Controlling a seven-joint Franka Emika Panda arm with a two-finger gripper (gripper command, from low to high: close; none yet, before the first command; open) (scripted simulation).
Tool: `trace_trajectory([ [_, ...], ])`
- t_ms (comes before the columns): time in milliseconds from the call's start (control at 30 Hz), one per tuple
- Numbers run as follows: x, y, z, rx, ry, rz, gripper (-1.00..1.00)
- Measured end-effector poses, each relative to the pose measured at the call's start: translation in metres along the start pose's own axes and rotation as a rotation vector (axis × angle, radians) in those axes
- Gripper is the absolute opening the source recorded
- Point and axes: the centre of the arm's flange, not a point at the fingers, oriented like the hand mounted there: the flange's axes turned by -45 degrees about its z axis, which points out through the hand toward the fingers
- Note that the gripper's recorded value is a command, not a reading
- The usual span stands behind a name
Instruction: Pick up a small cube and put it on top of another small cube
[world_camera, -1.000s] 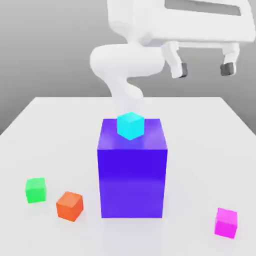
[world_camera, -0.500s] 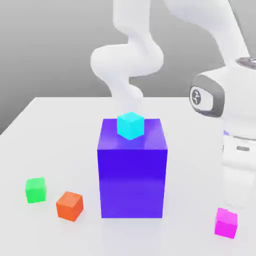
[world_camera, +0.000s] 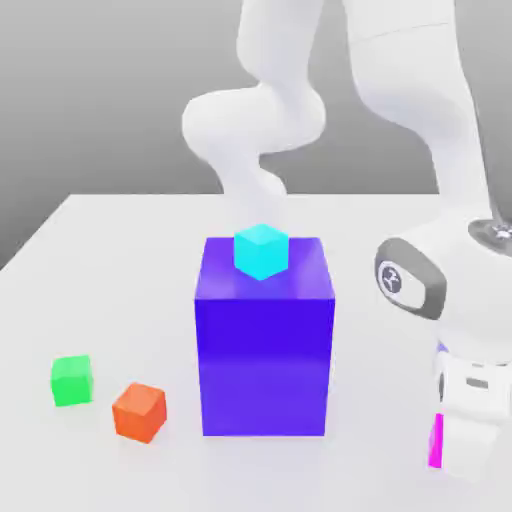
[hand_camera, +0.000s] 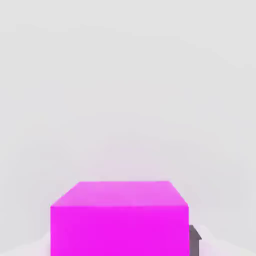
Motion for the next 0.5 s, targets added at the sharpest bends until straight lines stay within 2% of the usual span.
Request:
trace_trajectory([
  [67,-0.004,0.003,-0.023,-0.001,-0.001,0.015,-1.0],
  [133,-0.039,0.031,-0.035,-0.013,-0.008,0.161,-1.0],
  [300,-0.149,0.093,-0.054,-0.039,-0.022,0.588,-1.0],
  [500,-0.307,0.125,-0.07,-0.05,-0.027,1.147,-1.0],
])
